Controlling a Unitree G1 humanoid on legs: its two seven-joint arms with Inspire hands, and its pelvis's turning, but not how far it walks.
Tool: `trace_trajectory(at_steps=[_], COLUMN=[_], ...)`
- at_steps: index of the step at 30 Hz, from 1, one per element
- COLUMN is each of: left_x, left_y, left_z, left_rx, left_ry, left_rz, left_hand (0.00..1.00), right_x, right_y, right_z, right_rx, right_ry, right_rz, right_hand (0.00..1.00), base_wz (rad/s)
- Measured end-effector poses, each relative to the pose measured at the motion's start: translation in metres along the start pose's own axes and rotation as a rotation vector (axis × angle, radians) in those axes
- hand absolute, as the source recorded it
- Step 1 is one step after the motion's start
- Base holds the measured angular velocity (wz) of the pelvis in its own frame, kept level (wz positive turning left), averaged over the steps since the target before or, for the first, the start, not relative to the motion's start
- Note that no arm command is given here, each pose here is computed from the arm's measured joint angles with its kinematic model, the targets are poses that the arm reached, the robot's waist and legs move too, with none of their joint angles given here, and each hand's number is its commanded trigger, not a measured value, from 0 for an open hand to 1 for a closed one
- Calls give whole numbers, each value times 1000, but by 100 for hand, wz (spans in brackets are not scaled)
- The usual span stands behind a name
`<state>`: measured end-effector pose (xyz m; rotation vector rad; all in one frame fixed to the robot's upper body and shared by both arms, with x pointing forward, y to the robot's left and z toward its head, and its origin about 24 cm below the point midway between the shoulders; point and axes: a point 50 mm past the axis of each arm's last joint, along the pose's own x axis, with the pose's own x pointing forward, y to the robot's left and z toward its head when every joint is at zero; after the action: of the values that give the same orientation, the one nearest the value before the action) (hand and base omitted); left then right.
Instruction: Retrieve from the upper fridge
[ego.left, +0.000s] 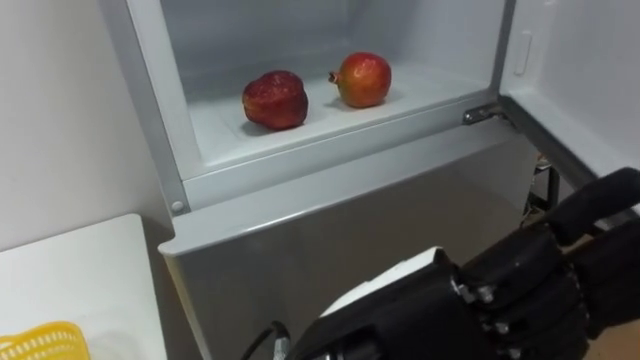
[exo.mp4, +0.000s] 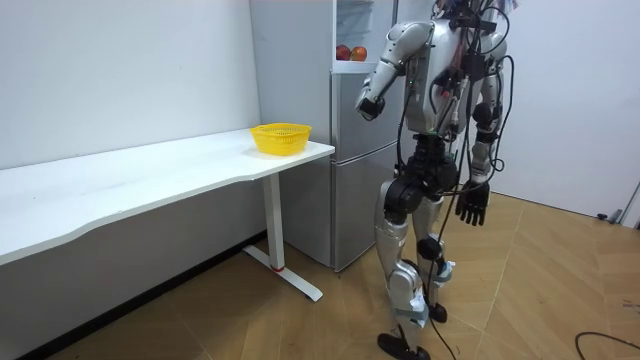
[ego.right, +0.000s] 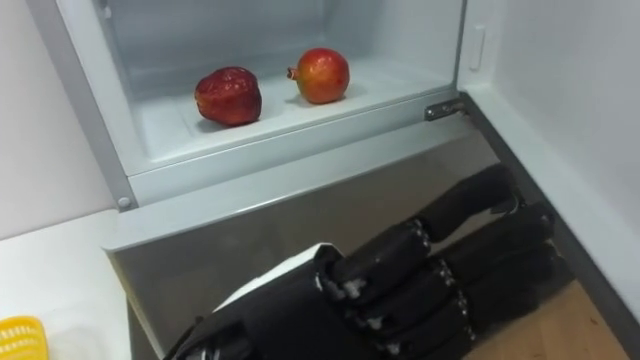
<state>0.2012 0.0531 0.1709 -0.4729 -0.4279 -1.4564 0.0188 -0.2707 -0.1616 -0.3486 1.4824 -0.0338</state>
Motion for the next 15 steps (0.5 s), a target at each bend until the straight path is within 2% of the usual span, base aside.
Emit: trace_trajectory(at_steps=[15], left_x=[11], left_y=[-6], left_z=[-2], left_rx=[-7], left_ry=[10], left_rz=[-102], left_hand=[0], right_x=[1], right_y=[2], right_z=[13], right_rx=[-38], right_ry=[-32], right_rz=[5], right_hand=[0], base_wz=[-1])
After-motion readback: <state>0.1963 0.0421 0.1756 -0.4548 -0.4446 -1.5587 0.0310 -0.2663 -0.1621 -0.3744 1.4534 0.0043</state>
